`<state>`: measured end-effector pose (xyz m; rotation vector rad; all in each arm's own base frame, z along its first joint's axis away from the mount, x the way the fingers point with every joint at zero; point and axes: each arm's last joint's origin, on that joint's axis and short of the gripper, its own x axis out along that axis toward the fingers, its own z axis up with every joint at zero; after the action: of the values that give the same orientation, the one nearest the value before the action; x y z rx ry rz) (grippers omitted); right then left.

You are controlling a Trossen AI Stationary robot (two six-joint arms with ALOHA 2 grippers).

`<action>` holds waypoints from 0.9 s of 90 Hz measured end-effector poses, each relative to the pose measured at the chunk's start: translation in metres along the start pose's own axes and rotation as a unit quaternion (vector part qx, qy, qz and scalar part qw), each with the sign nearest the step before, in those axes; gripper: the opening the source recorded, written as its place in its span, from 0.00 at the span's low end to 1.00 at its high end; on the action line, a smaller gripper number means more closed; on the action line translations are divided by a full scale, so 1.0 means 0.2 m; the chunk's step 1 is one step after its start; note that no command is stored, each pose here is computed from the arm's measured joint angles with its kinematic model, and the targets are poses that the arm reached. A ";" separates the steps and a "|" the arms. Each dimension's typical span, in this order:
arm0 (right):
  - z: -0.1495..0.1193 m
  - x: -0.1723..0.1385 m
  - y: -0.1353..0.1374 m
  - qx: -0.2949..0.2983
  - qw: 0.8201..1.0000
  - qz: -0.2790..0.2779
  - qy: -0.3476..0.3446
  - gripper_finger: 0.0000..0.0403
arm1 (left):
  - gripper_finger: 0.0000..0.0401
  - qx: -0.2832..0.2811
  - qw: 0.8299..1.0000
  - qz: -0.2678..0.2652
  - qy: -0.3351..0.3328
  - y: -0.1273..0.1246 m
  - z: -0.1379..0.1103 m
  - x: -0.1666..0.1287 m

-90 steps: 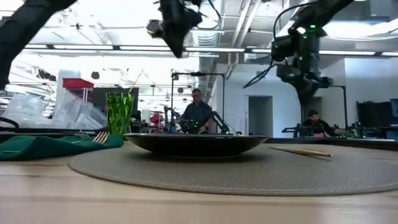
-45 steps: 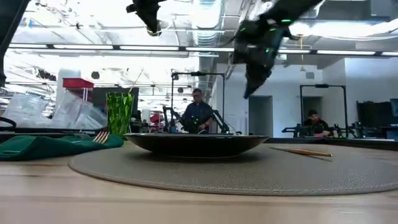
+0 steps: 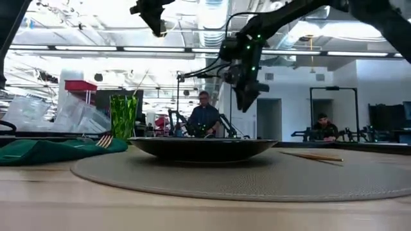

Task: Set table place
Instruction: Put the green spoon on the gray table mat

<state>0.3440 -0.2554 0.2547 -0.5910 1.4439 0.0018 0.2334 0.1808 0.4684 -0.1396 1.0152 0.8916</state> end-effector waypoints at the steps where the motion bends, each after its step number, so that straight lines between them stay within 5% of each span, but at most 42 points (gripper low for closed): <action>1: 0.00 0.00 0.00 -0.004 1.000 0.001 0.000 0.40 | 0.00 0.001 1.000 0.001 0.000 0.00 0.00 0.00; 23: 0.02 0.09 0.05 -0.056 0.997 0.039 -0.033 0.42 | 0.00 0.012 1.000 0.008 0.004 0.04 0.00 0.01; 53: 0.17 0.19 0.27 -0.111 0.990 0.079 -0.025 0.38 | 0.00 -0.015 0.999 0.025 0.013 0.12 -0.01 0.04; 81: 0.19 0.30 0.33 -0.131 0.991 0.020 0.015 0.37 | 0.00 -0.035 0.998 0.040 0.021 0.20 -0.02 0.06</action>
<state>0.3646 -0.2047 0.1752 -0.7791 1.4950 0.2186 0.2057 0.2117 0.4685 -0.1789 1.0342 1.0005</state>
